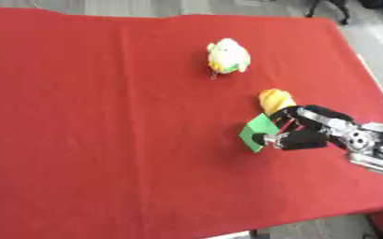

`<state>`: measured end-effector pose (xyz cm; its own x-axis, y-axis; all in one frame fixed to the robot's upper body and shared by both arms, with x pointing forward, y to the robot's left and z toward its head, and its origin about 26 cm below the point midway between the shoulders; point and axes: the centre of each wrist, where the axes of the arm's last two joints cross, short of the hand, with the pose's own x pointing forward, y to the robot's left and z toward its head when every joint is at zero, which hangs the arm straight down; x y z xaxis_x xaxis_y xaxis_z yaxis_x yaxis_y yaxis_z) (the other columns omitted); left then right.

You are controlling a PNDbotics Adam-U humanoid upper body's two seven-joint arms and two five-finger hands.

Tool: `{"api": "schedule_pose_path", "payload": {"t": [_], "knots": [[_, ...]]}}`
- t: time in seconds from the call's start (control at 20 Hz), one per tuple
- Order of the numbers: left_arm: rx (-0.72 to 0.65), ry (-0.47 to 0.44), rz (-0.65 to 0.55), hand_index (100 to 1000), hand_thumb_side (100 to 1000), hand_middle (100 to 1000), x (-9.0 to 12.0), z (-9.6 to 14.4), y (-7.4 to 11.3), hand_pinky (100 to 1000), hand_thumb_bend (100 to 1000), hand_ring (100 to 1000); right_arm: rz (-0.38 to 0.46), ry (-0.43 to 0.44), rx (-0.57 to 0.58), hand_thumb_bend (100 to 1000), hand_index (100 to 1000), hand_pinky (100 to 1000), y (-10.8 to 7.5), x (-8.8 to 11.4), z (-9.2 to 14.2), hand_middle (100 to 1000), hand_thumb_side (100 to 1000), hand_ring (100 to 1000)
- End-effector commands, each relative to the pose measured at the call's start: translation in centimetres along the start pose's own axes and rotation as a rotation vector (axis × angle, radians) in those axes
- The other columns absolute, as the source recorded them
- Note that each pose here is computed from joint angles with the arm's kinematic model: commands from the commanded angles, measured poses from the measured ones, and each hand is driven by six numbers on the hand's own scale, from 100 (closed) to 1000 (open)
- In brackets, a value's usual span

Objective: Pick up the objects with one hand, pass them to the other hand, and then place them into the box on the other side of the table.

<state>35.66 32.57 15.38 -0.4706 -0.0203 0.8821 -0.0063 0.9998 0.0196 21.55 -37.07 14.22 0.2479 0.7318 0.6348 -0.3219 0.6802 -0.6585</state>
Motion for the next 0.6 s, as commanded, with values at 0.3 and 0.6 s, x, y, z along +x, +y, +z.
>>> {"api": "schedule_pose_path", "payload": {"t": [0.3, 0.6], "knots": [[-0.023, -0.026, -0.002, 715, 711, 740, 0.84, -0.58, -0.2, 1000, 127, 776, 0.008, 0.013, 0.002, 480, 860, 736, -0.47, 0.37, 0.03, 729, 540, 753], [-0.028, -0.03, 0.002, 713, 708, 741, 0.9, -0.68, -0.38, 1000, 126, 776, 0.015, 0.008, 0.019, 462, 862, 737, -0.41, 0.55, -0.08, 730, 555, 755]]}}
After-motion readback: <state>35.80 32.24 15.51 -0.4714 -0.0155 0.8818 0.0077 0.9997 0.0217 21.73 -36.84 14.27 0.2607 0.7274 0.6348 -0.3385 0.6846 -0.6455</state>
